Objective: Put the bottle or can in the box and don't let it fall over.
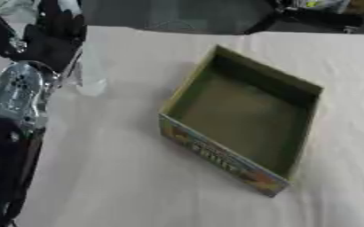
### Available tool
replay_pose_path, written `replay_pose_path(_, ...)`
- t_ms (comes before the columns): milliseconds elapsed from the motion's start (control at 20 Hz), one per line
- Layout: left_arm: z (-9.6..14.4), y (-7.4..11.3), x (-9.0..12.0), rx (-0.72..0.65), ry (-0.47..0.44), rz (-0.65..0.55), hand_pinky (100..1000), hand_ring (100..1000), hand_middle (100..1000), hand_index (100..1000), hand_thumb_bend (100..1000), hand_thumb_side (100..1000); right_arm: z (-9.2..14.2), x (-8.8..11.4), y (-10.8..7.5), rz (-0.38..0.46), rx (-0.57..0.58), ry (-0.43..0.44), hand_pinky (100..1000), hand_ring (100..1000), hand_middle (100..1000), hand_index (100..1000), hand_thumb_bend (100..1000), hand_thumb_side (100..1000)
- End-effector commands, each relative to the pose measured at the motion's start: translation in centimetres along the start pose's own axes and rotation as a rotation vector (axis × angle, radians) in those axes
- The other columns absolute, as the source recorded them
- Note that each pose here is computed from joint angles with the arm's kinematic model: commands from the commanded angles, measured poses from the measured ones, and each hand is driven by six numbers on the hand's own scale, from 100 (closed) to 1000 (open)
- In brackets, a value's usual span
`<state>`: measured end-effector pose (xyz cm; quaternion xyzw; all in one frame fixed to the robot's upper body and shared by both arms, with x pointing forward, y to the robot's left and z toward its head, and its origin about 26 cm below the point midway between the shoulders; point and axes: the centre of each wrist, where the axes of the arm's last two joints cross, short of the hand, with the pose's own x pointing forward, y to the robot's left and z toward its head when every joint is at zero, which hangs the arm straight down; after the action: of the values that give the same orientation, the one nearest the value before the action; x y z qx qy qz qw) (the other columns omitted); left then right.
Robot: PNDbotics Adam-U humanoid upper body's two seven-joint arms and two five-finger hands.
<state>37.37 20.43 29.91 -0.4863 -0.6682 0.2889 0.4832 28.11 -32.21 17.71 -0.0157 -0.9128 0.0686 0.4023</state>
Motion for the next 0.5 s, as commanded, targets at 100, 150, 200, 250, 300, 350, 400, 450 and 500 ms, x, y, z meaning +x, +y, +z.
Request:
replay_pose_path(100,-0.24,-1.37,1.09,-0.029,-0.028,-0.014,100,100,100,1000,671,1000,-0.30,0.70,-0.23,0.016,0.011,-0.023,886,907,843,934,100,593)
replay_pose_path(150,-0.32,-1.40,1.13,-0.027,-0.029,-0.013,100,100,100,1000,671,1000,-0.29,0.69,-0.22,0.016,0.011,-0.023,887,907,843,934,100,593)
replay_pose_path(200,-0.39,-1.43,1.16,-0.026,-0.029,-0.011,100,100,100,1000,670,1000,-0.28,0.68,-0.22,0.016,0.011,-0.022,887,907,843,934,100,594)
replay_pose_path(250,-0.44,-1.45,1.18,-0.025,-0.030,-0.010,100,100,100,1000,670,1000,-0.26,0.68,-0.23,0.016,0.011,-0.021,887,907,843,934,100,594)
replay_pose_path(300,-0.48,-1.49,1.22,-0.025,-0.031,-0.008,100,100,100,1000,670,1000,-0.24,0.67,-0.23,0.016,0.010,-0.020,887,908,843,934,100,594)
replay_pose_path(350,-0.52,-1.53,1.27,-0.026,-0.032,-0.006,100,100,100,1000,670,1000,-0.23,0.67,-0.24,0.016,0.010,-0.020,887,908,843,934,100,594)
replay_pose_path(400,-0.56,-1.58,1.31,-0.027,-0.033,-0.005,100,100,100,994,670,1000,-0.22,0.66,-0.25,0.016,0.009,-0.020,887,908,843,935,100,592)
replay_pose_path(450,-0.59,-1.63,1.36,-0.029,-0.035,-0.004,100,100,100,988,669,1000,-0.19,0.66,-0.27,0.017,0.009,-0.019,887,908,843,935,100,590)
replay_pose_path(500,-0.61,-1.69,1.41,-0.032,-0.036,-0.003,100,100,100,983,668,1000,-0.17,0.65,-0.28,0.017,0.008,-0.018,887,908,843,935,100,589)
